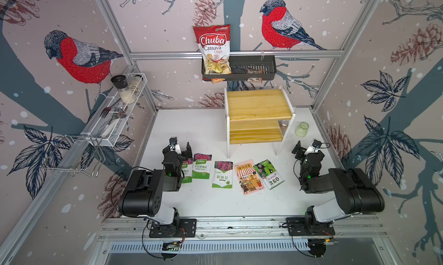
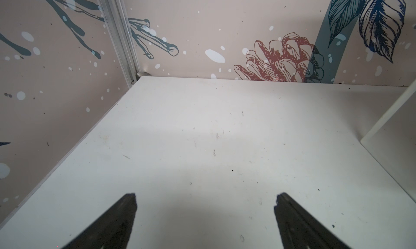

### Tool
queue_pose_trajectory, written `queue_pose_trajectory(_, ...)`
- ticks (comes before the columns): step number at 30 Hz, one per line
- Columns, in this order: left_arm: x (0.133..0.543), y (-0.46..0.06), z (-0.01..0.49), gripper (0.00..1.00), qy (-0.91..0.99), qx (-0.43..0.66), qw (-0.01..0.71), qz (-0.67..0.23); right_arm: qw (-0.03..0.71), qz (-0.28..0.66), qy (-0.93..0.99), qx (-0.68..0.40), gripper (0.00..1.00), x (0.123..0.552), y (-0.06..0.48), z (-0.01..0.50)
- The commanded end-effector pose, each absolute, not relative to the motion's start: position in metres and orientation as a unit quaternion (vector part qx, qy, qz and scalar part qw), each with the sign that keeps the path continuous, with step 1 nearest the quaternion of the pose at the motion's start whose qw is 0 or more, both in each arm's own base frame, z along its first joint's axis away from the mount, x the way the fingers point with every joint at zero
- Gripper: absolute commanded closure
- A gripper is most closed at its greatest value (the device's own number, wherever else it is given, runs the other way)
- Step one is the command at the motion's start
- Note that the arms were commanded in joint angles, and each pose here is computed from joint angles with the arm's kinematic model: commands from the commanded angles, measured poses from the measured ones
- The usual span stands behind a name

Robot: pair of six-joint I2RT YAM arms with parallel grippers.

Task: Take the seed bag off the shelf
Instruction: Reset both arms

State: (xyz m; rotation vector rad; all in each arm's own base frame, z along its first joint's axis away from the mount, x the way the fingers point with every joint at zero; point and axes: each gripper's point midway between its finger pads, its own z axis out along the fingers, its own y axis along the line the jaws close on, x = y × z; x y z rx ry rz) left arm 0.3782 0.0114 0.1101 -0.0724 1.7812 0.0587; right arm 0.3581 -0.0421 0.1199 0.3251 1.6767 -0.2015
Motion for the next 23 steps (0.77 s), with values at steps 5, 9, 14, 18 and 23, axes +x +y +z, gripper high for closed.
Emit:
queue_pose_trajectory(5,0.3809,0.0135,0.1229,0.01,0.762,-0.034,0.646,0.032,0.667,-0.088,0.726,0.144,0.00,0.3607,-0.0411,0.1313)
queue_pose_trajectory(9,0.3806,0.0133,0.1221,0.01,0.762,-0.034,0.646,0.032,0.665,-0.088,0.728,0.144,0.00,0.3609,-0.0414,0.1306)
queue_pose_trajectory(14,0.3807,0.0135,0.1224,0.01,0.762,-0.034,0.646,0.032,0.663,-0.084,0.730,0.143,0.00,0.3625,-0.0414,0.1297)
queue_pose_trajectory(18,0.3809,0.0135,0.1228,0.01,0.762,-0.034,0.646,0.032,0.663,-0.082,0.730,0.144,0.00,0.3631,-0.0421,0.1293)
queue_pose_trajectory(23,0.3809,0.0135,0.1226,0.01,0.762,-0.034,0.646,0.032,0.663,-0.082,0.731,0.142,0.00,0.3623,-0.0414,0.1296)
